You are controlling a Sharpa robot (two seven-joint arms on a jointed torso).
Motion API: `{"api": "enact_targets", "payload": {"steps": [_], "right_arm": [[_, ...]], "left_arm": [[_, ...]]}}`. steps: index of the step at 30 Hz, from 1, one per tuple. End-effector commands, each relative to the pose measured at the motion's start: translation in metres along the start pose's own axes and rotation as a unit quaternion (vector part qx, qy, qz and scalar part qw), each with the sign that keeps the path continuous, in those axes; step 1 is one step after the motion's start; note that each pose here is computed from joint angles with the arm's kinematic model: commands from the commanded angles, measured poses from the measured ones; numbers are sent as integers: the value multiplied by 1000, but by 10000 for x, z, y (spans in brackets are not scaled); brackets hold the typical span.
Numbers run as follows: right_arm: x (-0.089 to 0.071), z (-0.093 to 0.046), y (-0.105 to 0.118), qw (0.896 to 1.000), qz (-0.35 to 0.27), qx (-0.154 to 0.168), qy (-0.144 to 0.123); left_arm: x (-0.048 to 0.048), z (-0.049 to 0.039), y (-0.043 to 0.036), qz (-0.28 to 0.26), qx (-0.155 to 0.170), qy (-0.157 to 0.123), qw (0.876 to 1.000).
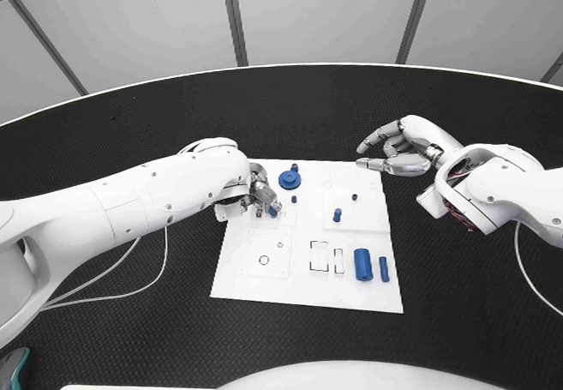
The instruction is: Assemble the parts on the task board
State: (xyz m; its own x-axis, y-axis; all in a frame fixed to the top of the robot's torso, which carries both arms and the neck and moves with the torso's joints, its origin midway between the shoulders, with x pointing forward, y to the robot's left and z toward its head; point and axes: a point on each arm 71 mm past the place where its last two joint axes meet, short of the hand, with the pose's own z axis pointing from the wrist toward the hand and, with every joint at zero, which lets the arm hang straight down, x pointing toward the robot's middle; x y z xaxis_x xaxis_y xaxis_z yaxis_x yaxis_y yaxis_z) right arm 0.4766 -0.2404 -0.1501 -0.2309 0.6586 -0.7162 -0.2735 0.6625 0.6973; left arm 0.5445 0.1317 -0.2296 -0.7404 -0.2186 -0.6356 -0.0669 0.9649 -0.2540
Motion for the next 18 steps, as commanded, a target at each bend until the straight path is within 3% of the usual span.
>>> {"api": "enact_targets", "payload": {"steps": [1, 18], "right_arm": [[-1, 0, -2, 1000, 0, 0, 0], [-1, 4, -11, 1000, -1, 2, 3]], "left_arm": [[-4, 2, 4, -7, 1, -1, 1000], [10, 5, 1, -13, 4, 13, 1000]]}}
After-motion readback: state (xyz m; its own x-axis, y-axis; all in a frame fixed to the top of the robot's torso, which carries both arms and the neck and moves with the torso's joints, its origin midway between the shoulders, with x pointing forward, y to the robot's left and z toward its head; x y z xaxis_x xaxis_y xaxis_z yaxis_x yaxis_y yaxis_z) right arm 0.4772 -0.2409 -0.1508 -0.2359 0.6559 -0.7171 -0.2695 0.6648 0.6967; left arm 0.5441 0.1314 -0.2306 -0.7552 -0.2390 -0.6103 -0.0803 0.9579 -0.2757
